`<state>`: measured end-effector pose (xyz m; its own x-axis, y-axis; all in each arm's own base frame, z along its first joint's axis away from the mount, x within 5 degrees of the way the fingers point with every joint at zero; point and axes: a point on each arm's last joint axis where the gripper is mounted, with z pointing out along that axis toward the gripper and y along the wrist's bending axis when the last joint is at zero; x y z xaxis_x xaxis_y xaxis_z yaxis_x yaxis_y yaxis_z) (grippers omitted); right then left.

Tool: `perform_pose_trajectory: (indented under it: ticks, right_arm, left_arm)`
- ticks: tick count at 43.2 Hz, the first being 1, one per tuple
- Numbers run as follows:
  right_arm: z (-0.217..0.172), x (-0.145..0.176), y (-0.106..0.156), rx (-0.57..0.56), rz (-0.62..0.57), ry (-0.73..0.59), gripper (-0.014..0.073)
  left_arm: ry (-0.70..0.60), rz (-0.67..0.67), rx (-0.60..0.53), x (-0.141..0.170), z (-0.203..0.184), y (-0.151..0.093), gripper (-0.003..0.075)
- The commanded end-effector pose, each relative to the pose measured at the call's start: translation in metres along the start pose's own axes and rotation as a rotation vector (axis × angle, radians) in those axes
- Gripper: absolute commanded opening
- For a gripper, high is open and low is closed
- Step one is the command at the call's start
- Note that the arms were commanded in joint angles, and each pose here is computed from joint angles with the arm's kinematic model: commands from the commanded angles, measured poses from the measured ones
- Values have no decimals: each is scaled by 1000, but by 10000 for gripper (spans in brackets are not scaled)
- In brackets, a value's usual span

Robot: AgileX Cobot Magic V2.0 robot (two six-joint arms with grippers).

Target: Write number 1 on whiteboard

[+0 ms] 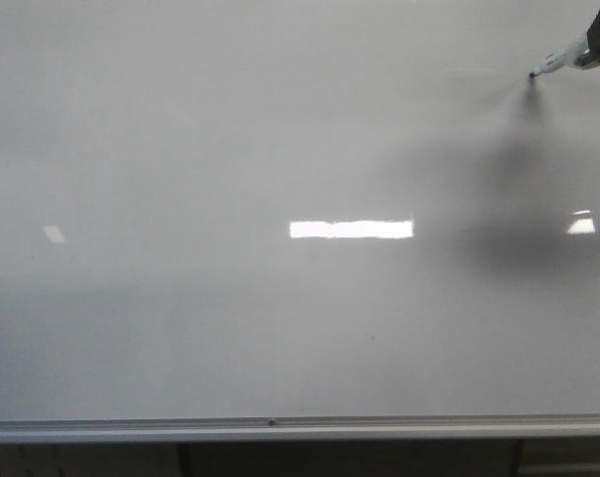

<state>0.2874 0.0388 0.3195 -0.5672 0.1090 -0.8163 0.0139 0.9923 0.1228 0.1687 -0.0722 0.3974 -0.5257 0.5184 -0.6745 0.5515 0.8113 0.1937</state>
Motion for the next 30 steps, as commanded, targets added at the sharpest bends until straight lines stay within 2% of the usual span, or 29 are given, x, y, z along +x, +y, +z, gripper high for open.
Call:
perform_pose_trajectory:
  ticks: [1, 20, 30]
  right_arm:
    - [-6, -16, 1, -13, -20, -90, 2]
    - [-7, 5, -8, 80, -19, 140, 2]
    - [-8, 11, -10, 105, -20, 202, 2]
  left_arm:
    - [-100, -20, -20, -9, -11, 3, 514]
    - [-100, -20, -20, -9, -11, 3, 514]
    - [-100, -20, -20, -9, -11, 3, 514]
